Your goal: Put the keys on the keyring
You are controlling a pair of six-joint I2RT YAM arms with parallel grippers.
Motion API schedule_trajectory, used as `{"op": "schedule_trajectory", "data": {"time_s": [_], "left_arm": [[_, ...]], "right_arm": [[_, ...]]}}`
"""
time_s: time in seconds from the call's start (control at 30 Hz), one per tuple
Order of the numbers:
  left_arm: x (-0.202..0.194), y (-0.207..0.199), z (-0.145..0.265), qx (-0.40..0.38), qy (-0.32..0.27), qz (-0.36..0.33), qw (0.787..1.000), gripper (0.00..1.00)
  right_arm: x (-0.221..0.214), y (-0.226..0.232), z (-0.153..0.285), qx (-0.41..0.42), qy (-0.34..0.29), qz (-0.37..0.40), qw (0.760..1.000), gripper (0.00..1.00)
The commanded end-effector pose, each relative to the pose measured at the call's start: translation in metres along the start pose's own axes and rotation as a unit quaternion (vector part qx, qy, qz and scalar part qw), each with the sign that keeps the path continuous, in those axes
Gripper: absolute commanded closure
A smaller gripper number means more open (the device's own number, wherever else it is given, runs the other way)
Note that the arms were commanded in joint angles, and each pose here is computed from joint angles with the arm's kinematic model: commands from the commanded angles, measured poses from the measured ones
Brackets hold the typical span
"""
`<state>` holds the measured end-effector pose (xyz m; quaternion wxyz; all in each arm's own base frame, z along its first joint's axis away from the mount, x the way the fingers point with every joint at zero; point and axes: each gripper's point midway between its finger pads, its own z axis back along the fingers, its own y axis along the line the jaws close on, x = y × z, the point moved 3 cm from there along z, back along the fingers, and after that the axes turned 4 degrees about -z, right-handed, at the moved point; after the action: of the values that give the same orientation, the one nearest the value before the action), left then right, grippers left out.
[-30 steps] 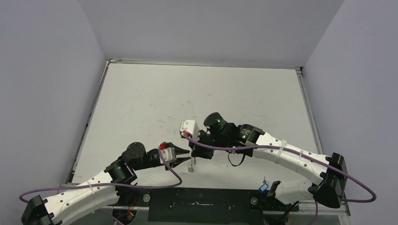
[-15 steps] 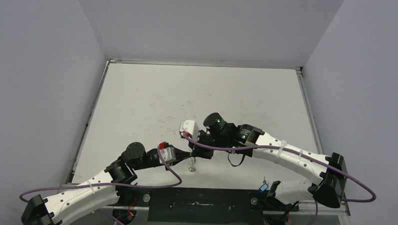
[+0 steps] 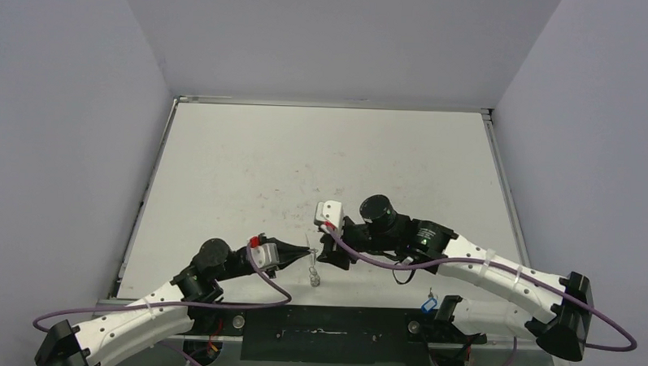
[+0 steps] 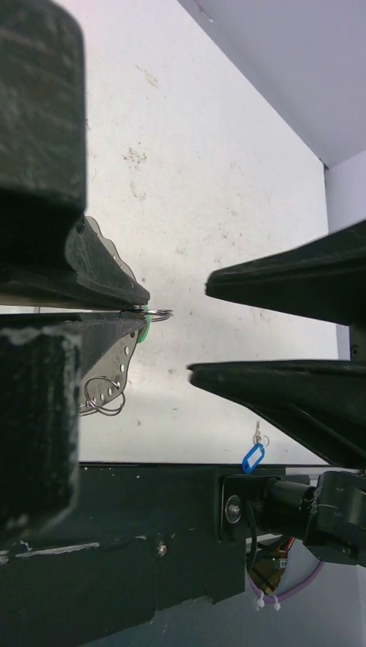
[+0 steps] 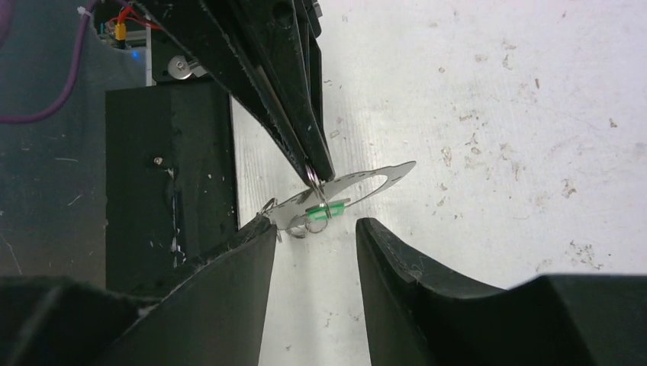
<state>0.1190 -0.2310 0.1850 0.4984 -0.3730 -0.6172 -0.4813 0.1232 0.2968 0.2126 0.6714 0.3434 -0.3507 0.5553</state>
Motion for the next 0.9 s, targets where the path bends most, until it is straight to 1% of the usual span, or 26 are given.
{"op": "schedule_trajectory", "data": {"time_s": [0.0,0.13,0.23,0.27,0.33,0.43,0.57,0.67,0.87], "left_arm": [[0.034,0.008,0.000,0.024,-0.092,-0.026,0.995,1.00],[0.041,0.007,0.003,0.026,-0.118,-0.034,0.992,1.00],[0.044,0.004,0.004,0.022,-0.130,-0.036,0.991,1.00],[0.046,0.005,0.004,0.022,-0.132,-0.038,0.990,1.00],[0.047,0.004,0.005,0.021,-0.135,-0.038,0.990,1.00],[0.048,0.004,0.005,0.021,-0.135,-0.037,0.990,1.00],[0.047,0.004,0.004,0.019,-0.133,-0.037,0.990,1.00],[0.048,0.004,0.005,0.019,-0.133,-0.037,0.990,1.00],[0.049,0.004,0.005,0.019,-0.135,-0.037,0.990,1.00]], "right_arm": [[0.032,0.002,0.015,0.009,-0.116,0.046,0.992,0.57],[0.027,0.002,0.016,0.014,-0.131,0.052,0.990,0.61],[0.022,0.000,0.011,0.017,-0.125,0.048,0.991,0.64],[0.021,0.000,0.009,0.021,-0.122,0.047,0.991,0.66],[0.019,-0.001,0.004,0.025,-0.115,0.044,0.992,0.68],[0.018,-0.002,-0.002,0.031,-0.110,0.039,0.993,0.80],[0.018,-0.002,-0.007,0.040,-0.111,0.034,0.992,0.89],[0.016,-0.001,-0.008,0.041,-0.108,0.033,0.993,1.00],[0.007,-0.002,-0.010,0.038,-0.097,0.027,0.994,1.00]]}}
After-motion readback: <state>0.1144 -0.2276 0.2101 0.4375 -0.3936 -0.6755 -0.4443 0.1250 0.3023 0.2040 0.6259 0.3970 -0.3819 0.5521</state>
